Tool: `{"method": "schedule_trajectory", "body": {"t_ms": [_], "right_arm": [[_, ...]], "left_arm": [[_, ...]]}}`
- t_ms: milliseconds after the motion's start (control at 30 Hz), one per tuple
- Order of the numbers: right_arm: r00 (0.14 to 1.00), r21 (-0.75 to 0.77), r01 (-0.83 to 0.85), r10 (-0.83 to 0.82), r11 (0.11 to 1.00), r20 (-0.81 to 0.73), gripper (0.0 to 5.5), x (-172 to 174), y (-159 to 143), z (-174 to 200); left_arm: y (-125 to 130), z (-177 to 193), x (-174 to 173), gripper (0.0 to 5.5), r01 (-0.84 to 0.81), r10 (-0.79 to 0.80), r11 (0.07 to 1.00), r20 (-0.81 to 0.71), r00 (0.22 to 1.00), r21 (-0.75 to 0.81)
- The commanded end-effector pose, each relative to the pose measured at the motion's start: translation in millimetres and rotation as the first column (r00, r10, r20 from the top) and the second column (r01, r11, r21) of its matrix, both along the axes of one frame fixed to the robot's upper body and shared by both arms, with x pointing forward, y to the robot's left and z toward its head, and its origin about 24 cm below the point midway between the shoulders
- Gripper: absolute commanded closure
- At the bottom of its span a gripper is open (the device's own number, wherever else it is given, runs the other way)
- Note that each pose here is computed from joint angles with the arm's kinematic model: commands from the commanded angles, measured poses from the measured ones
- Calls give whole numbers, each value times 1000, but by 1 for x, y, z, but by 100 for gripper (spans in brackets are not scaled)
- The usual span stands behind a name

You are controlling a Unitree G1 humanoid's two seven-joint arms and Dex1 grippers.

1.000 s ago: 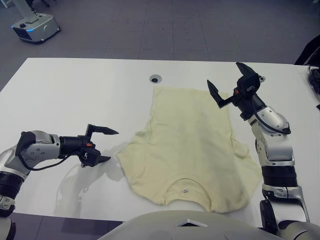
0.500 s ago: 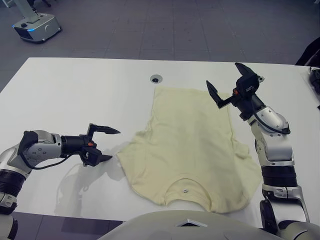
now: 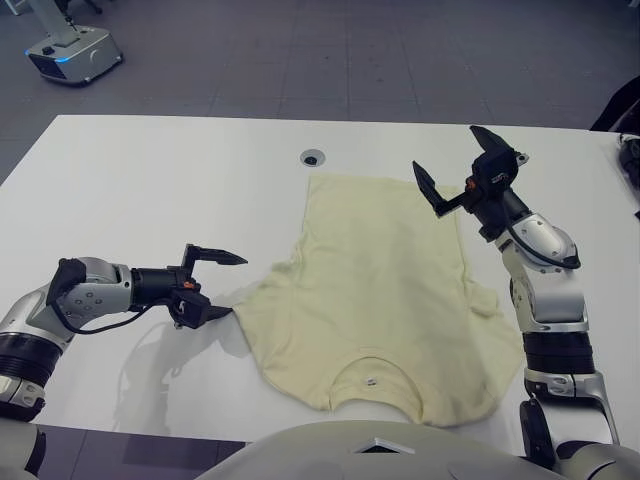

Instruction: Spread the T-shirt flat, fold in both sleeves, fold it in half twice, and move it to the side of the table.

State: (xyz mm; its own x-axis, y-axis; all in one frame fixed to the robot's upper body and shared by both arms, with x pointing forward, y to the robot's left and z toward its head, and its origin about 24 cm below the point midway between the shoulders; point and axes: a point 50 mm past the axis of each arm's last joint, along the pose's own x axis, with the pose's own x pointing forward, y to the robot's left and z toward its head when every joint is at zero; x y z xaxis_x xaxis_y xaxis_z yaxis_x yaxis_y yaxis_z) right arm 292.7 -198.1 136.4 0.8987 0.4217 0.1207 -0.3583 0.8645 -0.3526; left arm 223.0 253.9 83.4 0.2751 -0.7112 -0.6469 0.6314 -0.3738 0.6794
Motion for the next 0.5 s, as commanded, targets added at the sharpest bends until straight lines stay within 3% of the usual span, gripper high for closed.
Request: {"method": "schedule_trajectory", "body": {"t_ms": [33, 100, 500], "right_arm": [[1000, -4, 1, -1, 1000, -5, 12, -1, 1, -1], [1000, -3, 2, -2, 1000, -5, 12, -1, 1, -1], [1000, -3, 5, -5, 1000, -3, 10, -1, 1, -1]], "left_arm": [[-3, -24, -11, 10, 29, -22, 997, -107, 994, 69], [-3, -24, -10, 10, 30, -22, 997, -110, 994, 71], [-2, -29, -15, 234, 43, -31, 996, -140, 990, 80]]}}
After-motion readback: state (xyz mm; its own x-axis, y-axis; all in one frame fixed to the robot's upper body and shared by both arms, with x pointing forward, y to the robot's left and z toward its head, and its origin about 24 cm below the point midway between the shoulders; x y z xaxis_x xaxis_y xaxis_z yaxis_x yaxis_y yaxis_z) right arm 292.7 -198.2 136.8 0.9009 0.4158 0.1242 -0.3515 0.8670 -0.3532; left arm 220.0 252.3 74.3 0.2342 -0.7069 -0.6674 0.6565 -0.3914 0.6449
